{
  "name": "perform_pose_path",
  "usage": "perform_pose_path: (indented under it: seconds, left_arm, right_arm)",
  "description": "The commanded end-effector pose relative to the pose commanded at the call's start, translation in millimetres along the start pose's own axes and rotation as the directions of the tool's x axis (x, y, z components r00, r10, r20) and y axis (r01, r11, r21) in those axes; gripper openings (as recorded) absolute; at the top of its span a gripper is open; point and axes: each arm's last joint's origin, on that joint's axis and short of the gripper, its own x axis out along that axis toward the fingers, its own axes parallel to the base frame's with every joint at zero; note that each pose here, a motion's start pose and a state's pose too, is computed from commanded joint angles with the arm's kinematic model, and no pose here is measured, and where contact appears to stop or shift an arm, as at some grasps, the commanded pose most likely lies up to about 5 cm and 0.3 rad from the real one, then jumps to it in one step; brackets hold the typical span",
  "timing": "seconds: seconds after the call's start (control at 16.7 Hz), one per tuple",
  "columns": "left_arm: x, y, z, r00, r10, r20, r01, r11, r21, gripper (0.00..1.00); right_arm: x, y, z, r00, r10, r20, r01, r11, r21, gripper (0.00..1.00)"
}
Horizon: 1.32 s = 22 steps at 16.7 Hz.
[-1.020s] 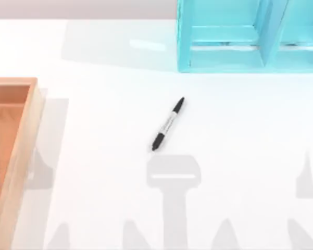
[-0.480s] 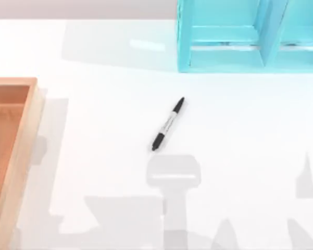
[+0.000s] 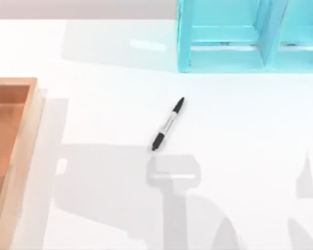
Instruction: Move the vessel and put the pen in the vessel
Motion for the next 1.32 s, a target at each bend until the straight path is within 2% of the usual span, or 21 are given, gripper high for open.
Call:
perform_pose_path:
  seconds: [0.24,0.66,1.14,1.32]
  left_arm:
    - [3.5,9.4,17.5,0.997,-0.015,-0.076,0.015,1.000,0.001,1.00]
    - [8.6,8.2,17.7,0.997,-0.016,-0.078,0.016,1.000,0.003,1.00]
    - [92.6,8.6,13.4,0.997,-0.014,-0.070,0.014,1.000,0.001,1.00]
    - [103.3,8.0,10.2,0.997,-0.016,-0.077,0.016,1.000,0.001,1.00]
  right_arm:
    - [0.0,0.0,0.0,1.000,0.000,0.000,0.000,1.000,0.000,1.00]
    - [0.0,0.0,0.0,1.000,0.000,0.000,0.000,1.000,0.000,1.00]
    - [0.0,0.0,0.0,1.000,0.000,0.000,0.000,1.000,0.000,1.00]
    - [0.0,0.0,0.0,1.000,0.000,0.000,0.000,1.000,0.000,1.00]
